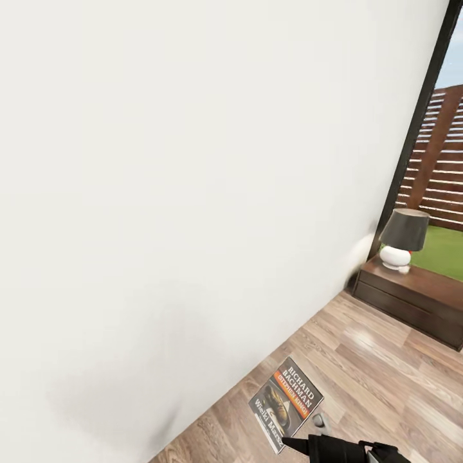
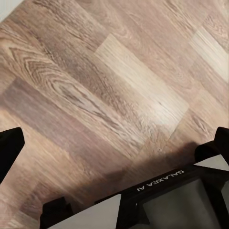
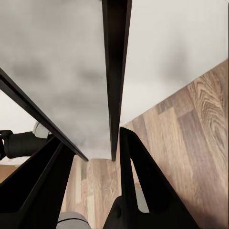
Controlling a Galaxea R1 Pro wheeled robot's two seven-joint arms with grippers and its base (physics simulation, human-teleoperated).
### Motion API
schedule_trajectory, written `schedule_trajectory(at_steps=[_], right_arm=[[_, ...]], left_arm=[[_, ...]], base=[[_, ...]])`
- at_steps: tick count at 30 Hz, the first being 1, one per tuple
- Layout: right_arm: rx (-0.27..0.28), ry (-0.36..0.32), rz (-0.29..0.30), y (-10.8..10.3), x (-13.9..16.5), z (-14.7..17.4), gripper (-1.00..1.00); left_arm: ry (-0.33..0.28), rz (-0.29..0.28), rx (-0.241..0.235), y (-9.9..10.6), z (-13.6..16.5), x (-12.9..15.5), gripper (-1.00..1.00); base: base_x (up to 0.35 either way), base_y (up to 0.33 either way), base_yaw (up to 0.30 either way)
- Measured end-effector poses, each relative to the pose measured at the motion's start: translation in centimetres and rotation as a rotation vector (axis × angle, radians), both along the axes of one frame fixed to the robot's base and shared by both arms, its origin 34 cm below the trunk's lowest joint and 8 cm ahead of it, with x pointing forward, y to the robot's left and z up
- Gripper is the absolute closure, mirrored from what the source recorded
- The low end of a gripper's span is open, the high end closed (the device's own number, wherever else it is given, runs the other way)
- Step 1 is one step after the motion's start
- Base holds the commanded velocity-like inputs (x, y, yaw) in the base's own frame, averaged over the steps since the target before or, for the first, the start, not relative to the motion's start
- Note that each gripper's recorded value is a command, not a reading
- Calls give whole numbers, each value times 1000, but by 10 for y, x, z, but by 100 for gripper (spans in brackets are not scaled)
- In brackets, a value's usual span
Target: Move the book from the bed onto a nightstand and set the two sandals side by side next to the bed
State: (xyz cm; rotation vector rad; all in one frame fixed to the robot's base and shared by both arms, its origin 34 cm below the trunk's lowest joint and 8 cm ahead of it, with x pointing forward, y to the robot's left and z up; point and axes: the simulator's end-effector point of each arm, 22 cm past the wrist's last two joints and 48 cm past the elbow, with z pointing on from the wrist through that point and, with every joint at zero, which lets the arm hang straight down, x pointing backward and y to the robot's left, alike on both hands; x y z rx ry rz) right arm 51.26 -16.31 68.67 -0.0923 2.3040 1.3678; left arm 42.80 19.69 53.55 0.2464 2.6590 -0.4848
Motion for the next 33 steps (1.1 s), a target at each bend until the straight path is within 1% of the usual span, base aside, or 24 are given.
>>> schedule_trajectory(at_steps=[18, 22, 33], right_arm=[[0, 0, 0, 0, 0, 0, 100], [2, 0, -3, 0, 1, 0, 100], [3, 0, -1, 0, 1, 0, 100]], left_arm=[[0, 0, 0, 0, 0, 0, -100], [1, 0, 0, 0, 0, 0, -100], [1, 0, 0, 0, 0, 0, -100]], base=[[328, 0, 0], [109, 0, -71], [5, 0, -269]])
